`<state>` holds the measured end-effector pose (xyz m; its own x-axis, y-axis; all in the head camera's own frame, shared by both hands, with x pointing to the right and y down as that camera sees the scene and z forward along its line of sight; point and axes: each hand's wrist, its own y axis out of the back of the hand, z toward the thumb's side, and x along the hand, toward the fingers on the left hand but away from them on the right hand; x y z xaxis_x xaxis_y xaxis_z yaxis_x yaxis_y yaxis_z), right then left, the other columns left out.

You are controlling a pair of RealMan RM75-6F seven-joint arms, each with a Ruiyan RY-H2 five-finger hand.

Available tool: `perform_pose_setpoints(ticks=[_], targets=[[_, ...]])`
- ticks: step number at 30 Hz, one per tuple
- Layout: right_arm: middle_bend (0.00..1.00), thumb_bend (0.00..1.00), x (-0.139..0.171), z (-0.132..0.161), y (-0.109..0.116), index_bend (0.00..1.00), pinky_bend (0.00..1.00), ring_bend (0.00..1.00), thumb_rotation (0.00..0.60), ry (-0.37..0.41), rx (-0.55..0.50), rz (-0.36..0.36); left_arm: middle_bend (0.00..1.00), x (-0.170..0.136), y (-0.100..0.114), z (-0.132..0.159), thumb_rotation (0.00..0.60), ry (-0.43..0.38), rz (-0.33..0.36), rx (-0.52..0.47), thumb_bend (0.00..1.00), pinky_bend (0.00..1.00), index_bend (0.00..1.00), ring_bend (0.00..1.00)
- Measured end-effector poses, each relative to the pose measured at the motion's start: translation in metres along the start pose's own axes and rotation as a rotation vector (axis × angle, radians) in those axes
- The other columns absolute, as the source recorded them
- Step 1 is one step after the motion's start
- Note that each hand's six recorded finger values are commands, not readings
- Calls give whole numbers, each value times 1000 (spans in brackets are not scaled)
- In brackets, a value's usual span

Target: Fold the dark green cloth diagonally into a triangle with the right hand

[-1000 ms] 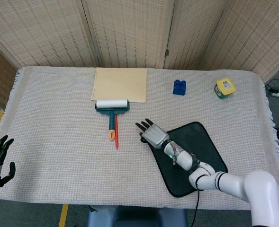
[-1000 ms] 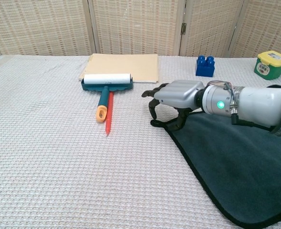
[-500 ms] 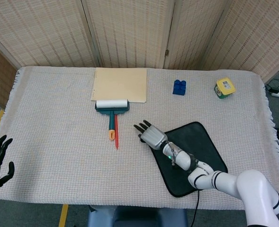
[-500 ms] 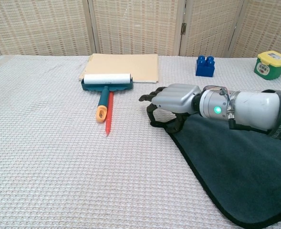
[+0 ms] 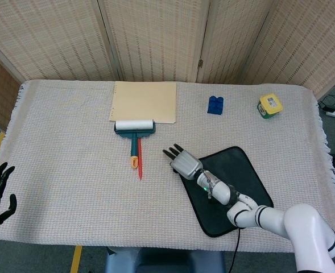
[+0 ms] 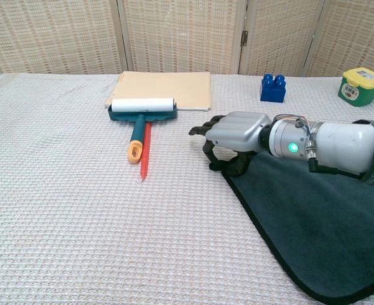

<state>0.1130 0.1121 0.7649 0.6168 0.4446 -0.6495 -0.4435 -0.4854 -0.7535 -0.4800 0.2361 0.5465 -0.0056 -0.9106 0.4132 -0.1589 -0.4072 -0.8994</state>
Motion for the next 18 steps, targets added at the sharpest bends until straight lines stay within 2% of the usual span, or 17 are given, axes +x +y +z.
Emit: perform_pose_setpoints(ticks=[3,8,18], targets=[[58,417,0,0,0,618,0,20,600,-4,1,-5,19,0,0,0,600,-2,1,0,760,0,0,0],[70,419,-1,-1,-1,625,0,26,600,-10,-7,-5,19,0,0,1,600,-8,4,1,843,0,0,0],[84,447,-3,-1,4,633,0,41,600,-15,-39,-32,19,0,1,2,600,-23,12,-3,867,0,0,0]])
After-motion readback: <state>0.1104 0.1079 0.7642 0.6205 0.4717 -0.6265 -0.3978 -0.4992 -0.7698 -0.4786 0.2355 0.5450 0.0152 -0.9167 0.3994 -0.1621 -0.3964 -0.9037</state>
